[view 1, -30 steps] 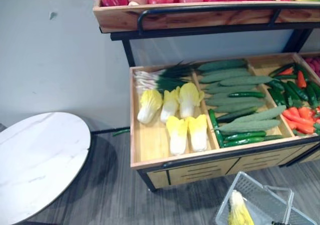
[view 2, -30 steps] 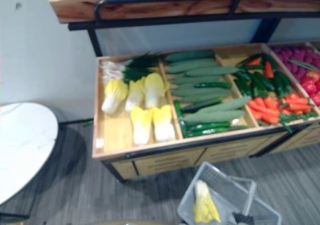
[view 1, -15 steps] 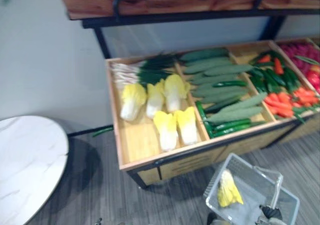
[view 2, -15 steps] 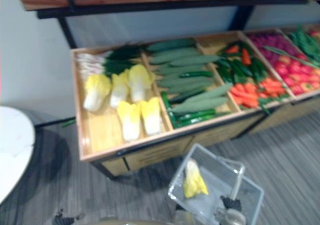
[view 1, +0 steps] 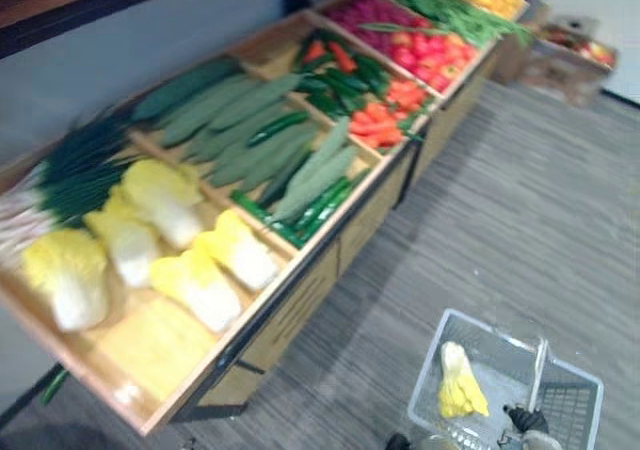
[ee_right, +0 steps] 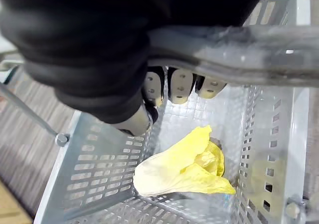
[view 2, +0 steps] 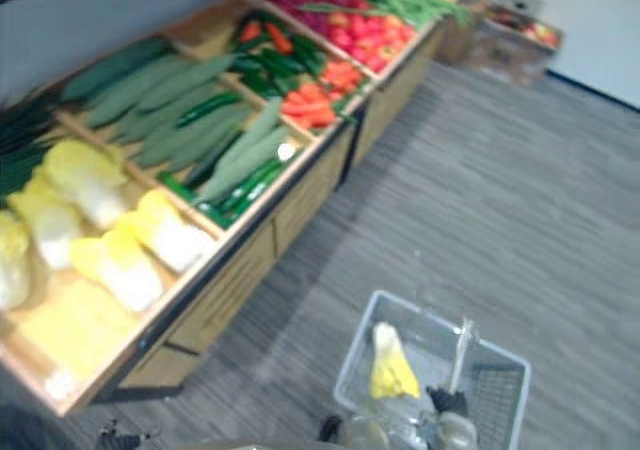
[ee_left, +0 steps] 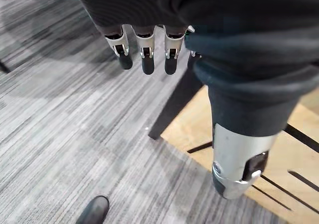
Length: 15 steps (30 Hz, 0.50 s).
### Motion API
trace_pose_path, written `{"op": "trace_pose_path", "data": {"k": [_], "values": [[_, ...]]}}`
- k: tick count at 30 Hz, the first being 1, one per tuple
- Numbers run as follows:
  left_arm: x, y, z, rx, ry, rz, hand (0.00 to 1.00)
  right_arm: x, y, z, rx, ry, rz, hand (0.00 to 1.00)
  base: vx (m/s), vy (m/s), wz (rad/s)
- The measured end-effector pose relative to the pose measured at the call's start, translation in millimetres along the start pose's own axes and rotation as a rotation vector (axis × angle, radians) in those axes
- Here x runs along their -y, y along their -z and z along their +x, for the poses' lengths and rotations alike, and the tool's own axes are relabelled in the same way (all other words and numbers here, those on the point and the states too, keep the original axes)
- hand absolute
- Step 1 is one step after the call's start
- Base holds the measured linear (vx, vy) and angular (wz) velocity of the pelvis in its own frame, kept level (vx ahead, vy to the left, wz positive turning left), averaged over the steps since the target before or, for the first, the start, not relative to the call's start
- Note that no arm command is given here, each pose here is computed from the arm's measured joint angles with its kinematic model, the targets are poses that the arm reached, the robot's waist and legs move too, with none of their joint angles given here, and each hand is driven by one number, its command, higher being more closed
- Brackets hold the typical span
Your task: Pick vegetable in the basket
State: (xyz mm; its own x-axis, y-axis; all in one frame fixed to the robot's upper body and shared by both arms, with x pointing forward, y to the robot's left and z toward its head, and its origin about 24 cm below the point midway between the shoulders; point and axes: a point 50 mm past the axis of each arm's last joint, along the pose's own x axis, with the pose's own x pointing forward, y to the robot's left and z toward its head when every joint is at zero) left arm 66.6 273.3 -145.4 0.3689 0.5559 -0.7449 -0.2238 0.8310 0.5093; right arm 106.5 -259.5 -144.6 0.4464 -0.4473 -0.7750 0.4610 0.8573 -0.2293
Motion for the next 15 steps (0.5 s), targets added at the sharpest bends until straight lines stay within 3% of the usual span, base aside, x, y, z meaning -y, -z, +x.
{"op": "trace_pose_path", "data": {"k": [5, 10, 15], "values": [[25.7, -22.1, -1.6, 0.066, 0.08, 0.031, 0.0, 5.0, 10.8, -2.5, -0.04, 0.026, -0.004, 1.0, -0.04, -0.121, -0.45], [31.4, -11.3, -5.0, 0.034, 0.11, 0.053, 0.0, 3.1, 3.0, -0.6, -0.007, 0.005, -0.056, 1.0, -0.03, 0.005, -0.55], [36.1, 17.4, -14.8, -0.044, 0.129, 0.061, 0.0, -11.6, -16.2, 2.7, 0.06, -0.045, -0.114, 1.0, 0.05, 0.159, -1.25]]}}
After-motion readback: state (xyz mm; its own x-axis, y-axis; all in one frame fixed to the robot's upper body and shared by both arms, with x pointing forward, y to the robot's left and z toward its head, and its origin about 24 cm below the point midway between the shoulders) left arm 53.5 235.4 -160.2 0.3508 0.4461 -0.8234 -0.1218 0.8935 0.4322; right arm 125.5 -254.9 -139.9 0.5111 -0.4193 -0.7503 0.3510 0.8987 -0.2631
